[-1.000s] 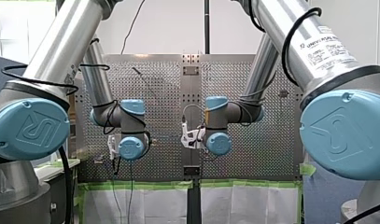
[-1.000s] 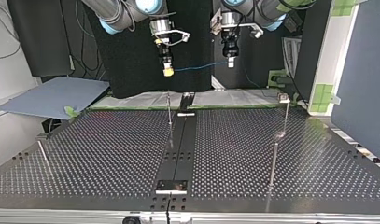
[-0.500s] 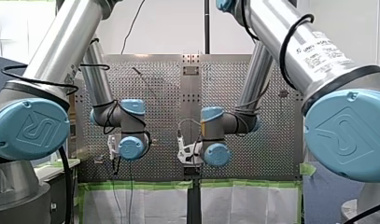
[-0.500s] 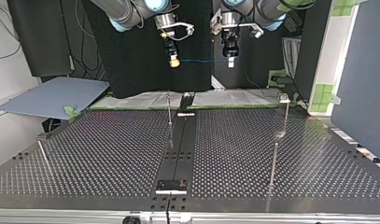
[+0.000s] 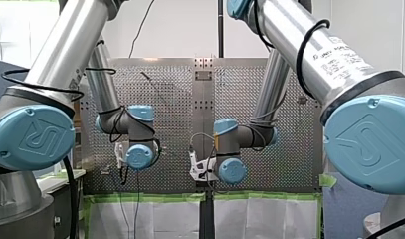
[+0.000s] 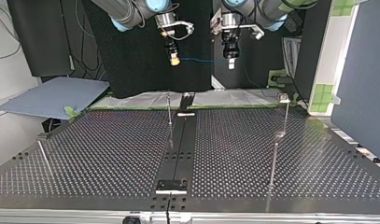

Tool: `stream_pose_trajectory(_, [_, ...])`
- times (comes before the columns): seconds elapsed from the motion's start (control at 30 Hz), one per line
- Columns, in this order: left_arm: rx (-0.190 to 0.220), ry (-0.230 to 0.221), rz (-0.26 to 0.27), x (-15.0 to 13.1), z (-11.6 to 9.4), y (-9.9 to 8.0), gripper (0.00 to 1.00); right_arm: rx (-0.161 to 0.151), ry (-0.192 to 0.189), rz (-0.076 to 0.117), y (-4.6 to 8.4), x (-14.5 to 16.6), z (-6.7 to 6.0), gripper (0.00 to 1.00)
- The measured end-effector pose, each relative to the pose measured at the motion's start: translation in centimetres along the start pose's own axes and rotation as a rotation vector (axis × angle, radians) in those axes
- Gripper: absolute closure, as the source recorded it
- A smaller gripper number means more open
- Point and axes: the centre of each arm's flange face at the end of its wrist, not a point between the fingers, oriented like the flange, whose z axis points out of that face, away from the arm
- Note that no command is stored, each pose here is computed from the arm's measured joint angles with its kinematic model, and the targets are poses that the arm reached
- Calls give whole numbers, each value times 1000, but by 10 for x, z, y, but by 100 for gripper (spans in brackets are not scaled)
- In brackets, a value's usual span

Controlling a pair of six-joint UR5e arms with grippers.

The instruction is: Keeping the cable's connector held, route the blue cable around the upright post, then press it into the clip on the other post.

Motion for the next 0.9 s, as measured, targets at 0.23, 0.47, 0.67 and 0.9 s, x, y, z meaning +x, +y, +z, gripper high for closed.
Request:
stream_pose_trajectory(0.23, [1,-93,16,-24,25,7,100,0,0,0,0,0,0,100])
stream_pose_trajectory(0.47, [-29,-115,89,-29,47,27,100,0,0,0,0,0,0,100])
stream_pose_trajectory(0.67, [-47,-116,101,-29,53,34,100,0,0,0,0,0,0,100])
stream_pose_trajectory(0.9, [-75,-154,98,-41,57,36,100,-36,12,-2,9,12,10,100])
